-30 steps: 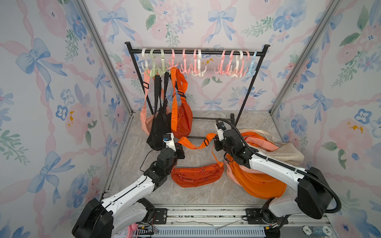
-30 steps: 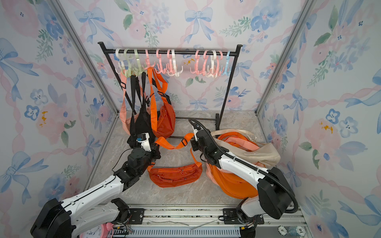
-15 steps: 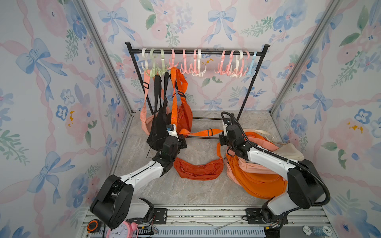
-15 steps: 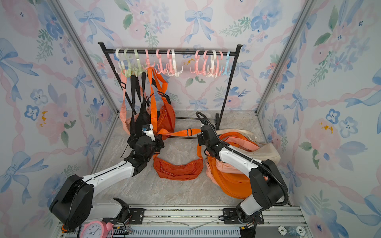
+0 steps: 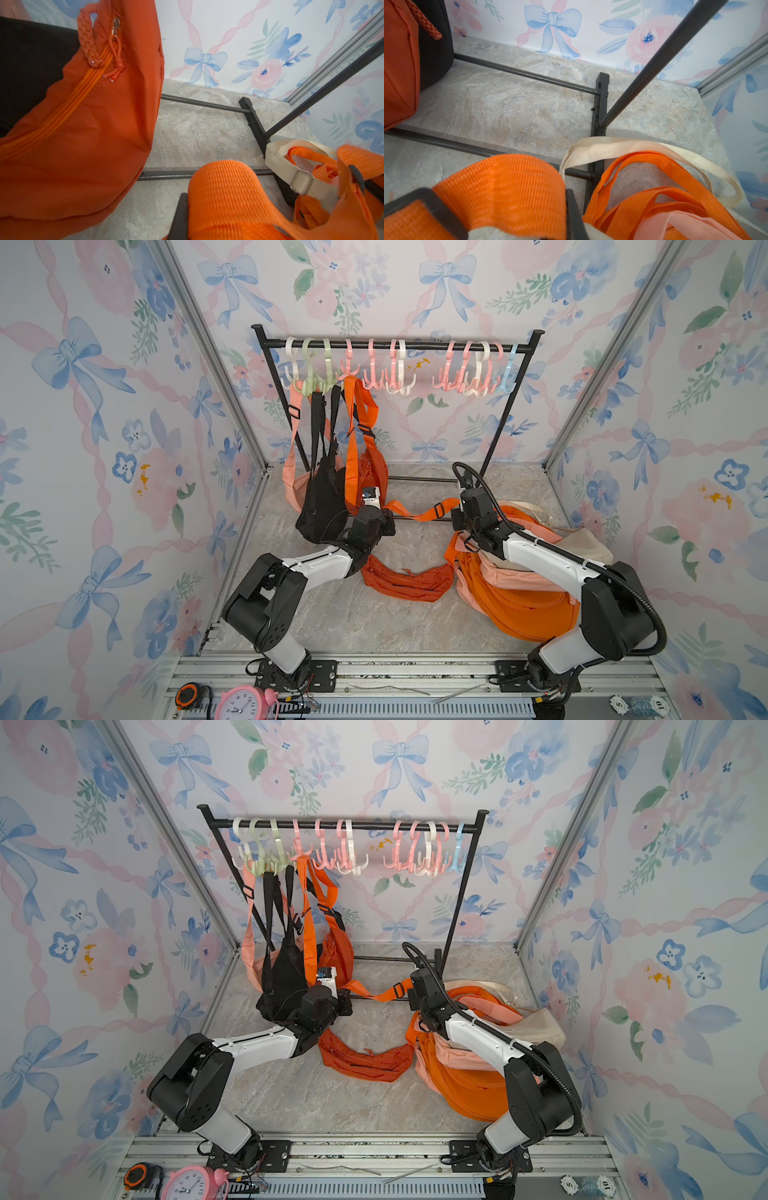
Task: Take the bag off the hook
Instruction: Place the bag at the center of the board.
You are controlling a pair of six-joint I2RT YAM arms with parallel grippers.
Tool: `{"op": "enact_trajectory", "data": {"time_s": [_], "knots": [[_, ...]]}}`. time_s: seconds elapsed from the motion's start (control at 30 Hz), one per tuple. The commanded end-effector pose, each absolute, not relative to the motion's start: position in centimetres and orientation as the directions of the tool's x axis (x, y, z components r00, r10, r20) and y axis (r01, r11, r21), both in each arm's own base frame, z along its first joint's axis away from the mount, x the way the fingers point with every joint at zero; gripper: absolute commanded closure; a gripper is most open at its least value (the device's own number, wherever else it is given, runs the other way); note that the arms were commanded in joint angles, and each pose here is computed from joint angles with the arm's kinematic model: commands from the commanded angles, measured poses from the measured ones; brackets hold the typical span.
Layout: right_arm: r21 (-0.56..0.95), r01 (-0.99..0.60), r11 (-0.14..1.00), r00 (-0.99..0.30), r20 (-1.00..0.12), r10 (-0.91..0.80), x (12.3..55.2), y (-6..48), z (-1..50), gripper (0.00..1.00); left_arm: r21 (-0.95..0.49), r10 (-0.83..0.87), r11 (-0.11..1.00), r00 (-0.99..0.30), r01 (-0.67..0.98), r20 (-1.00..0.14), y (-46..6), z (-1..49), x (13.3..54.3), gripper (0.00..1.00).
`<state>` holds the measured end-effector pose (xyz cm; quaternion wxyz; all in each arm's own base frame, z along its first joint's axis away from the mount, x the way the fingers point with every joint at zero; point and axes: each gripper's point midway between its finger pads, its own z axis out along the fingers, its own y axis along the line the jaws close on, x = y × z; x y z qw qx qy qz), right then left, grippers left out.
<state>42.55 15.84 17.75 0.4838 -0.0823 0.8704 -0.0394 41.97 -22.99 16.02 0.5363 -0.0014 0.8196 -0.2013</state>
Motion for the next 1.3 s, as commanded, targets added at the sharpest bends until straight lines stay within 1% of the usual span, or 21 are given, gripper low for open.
{"op": "enact_trajectory", "data": {"time_s": [0.0, 0.17, 0.2, 0.27, 0.33, 0.4, 0.43, 0.47, 0.53, 0.57, 0.6, 0.63, 0.67, 0.7, 0.73, 0.83, 0.93, 0.97, 1.0, 1.07, 1.27], "knots": [[-0.161, -0.090, 0.983, -0.519, -0.835, -0.184, 43.6, 15.7, 17.9, 0.99, -0.313, -0.201, 0.919, -0.399, 0.240, -0.895, -23.6, 16.7, 43.3, 0.94], [-0.147, -0.114, 0.983, -0.510, -0.840, -0.185, 44.9, 16.6, 17.2, 0.95, -0.319, -0.205, 0.918, -0.407, 0.235, -0.890, -24.0, 16.1, 44.8, 0.82], [-0.136, -0.121, 0.983, -0.498, -0.848, -0.179, 45.0, 16.9, 17.3, 0.94, -0.321, -0.204, 0.917, -0.411, 0.237, -0.888, -24.2, 15.9, 44.9, 0.78], [-0.141, -0.133, 0.981, -0.520, -0.833, -0.191, 45.4, 17.3, 15.5, 0.92, -0.325, -0.199, 0.913, -0.427, 0.245, -0.882, -24.6, 15.3, 44.9, 0.71], [-0.145, -0.137, 0.980, -0.525, -0.828, -0.196, 45.7, 17.5, 14.8, 0.90, -0.332, -0.192, 0.906, -0.445, 0.262, -0.875, -25.1, 14.7, 44.8, 0.62], [-0.151, -0.136, 0.979, -0.535, -0.820, -0.201, 46.0, 17.5, 14.1, 0.85, -0.329, -0.176, 0.902, -0.460, 0.278, -0.870, -25.7, 14.0, 44.6, 0.54], [-0.152, -0.135, 0.979, -0.541, -0.816, -0.201, 46.1, 17.4, 13.8, 0.80, -0.329, -0.173, 0.902, -0.464, 0.279, -0.869, -25.8, 13.8, 44.5, 0.51], [-0.151, -0.135, 0.979, -0.549, -0.811, -0.201, 46.2, 17.4, 13.3, 0.73, -0.329, -0.170, 0.901, -0.469, 0.282, -0.867, -26.0, 13.5, 44.4, 0.48], [-0.147, -0.133, 0.980, -0.561, -0.804, -0.196, 46.3, 17.2, 12.7, 0.52, -0.328, -0.165, 0.900, -0.471, 0.287, -0.867, -26.1, 13.5, 44.2, 0.43], [-0.147, -0.131, 0.980, -0.567, -0.800, -0.196, 46.4, 17.1, 12.3, 0.40, -0.328, -0.165, 0.899, -0.470, 0.290, -0.867, -26.2, 13.6, 44.2, 0.41], [-0.149, -0.129, 0.980, -0.571, -0.797, -0.196, 46.4, 17.0, 12.1, 0.32, -0.324, -0.161, 0.899, -0.467, 0.294, -0.870, -26.3, 13.7, 44.1, 0.39], [-0.150, -0.128, 0.980, -0.573, -0.796, -0.197, 46.4, 16.9, 12.0, 0.25, -0.323, -0.159, 0.898, -0.463, 0.300, -0.872, -26.3, 13.9, 44.0, 0.37], [-0.150, -0.127, 0.980, -0.571, -0.797, -0.196, 46.4, 16.9, 12.2, 0.20, -0.321, -0.158, 0.897, -0.459, 0.304, -0.874, -26.4, 14.1, 43.9, 0.35], [-0.150, -0.124, 0.981, -0.567, -0.801, -0.194, 46.5, 16.7, 12.4, 0.18, -0.319, -0.156, 0.896, -0.453, 0.310, -0.878, -26.5, 14.5, 43.8, 0.33], [-0.148, -0.125, 0.981, -0.561, -0.805, -0.193, 46.4, 16.7, 12.7, 0.15, -0.317, -0.157, 0.894, -0.441, 0.316, -0.884, -26.6, 15.2, 43.6, 0.30], [-0.129, -0.132, 0.983, -0.526, -0.831, -0.180, 46.3, 16.9, 14.4, 0.11, -0.304, -0.159, 0.894, -0.401, 0.329, -0.902, -26.5, 17.2, 42.8, 0.24], [-0.097, -0.147, 0.984, -0.487, -0.859, -0.157, 46.0, 17.3, 16.2, 0.08, -0.302, -0.174, 0.891, -0.359, 0.338, -0.917, -26.0, 19.5, 41.6, 0.23], [-0.084, -0.155, 0.984, -0.471, -0.869, -0.149, 45.9, 17.5, 16.9, 0.03, -0.305, -0.183, 0.890, -0.347, 0.340, -0.920, -25.8, 20.3, 41.2, 0.23], [-0.074, -0.162, 0.984, -0.459, -0.877, -0.141, 45.8, 17.6, 17.4, 0.00, -0.307, -0.190, 0.888, -0.335, 0.342, -0.923, -25.5, 20.9, 40.9, 0.23], [-0.048, -0.183, 0.982, -0.411, -0.903, -0.121, 45.4, 18.2, 19.5, 0.03, -0.312, -0.202, 0.885, -0.319, 0.345, -0.926, -25.0, 22.0, 40.0, 0.23], [0.002, -0.244, 0.970, -0.281, -0.957, -0.069, 44.6, 19.9, 24.5, 0.03, -0.303, -0.215, 0.903, -0.291, 0.305, -0.932, -22.3, 24.7, 37.7, 0.24]]}}
